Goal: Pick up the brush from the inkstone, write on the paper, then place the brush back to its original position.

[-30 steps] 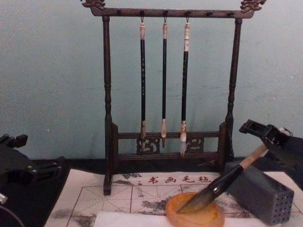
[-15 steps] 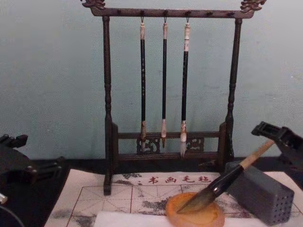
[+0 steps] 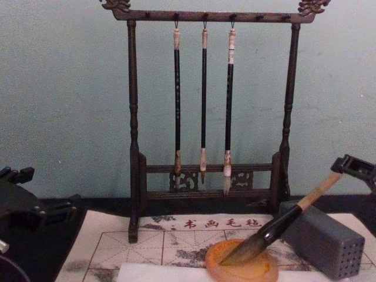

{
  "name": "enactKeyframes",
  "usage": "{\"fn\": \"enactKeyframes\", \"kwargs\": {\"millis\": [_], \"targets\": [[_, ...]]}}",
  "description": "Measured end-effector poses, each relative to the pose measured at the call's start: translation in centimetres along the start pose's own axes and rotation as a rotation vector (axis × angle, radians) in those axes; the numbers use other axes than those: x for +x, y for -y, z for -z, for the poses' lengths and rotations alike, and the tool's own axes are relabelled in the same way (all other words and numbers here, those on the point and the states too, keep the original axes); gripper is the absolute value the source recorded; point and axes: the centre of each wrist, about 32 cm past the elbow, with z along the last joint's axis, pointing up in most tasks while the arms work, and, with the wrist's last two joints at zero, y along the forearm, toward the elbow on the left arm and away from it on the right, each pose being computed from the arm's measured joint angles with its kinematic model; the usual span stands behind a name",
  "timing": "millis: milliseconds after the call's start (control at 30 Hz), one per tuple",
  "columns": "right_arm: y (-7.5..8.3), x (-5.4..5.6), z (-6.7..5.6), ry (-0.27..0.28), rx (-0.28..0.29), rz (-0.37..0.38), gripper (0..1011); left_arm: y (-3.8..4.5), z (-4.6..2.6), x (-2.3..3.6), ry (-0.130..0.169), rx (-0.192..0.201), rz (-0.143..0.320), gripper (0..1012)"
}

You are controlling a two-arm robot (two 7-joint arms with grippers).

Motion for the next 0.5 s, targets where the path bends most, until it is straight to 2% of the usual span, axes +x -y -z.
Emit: {"fn": "enactKeyframes", "kwargs": {"millis": [133, 333, 367, 467, 500], "targets": [[1.3, -0.1, 0.8, 0.092, 0.018, -0.012, 1003, 0.0, 0.0, 0.0, 0.0, 0.0, 0.0, 1001], [2.0, -0.1, 1.7, 0.218, 0.044, -0.009, 1003, 0.0, 0.0, 0.0, 0.0, 0.0, 0.0, 1001], [2.1, -0.1, 2.0, 0.257, 0.051, -0.004, 1003, 0.0, 0.0, 0.0, 0.0, 0.0, 0.0, 1001], [2.3, -0.1, 2.4, 0.311, 0.056, 0.003, 1003, 0.0, 0.0, 0.0, 0.0, 0.0, 0.0, 1001], [2.5, -0.1, 2.7, 0.357, 0.06, 0.006, 1002, 0.0, 0.0, 0.0, 0.0, 0.0, 0.0, 1001]]}}
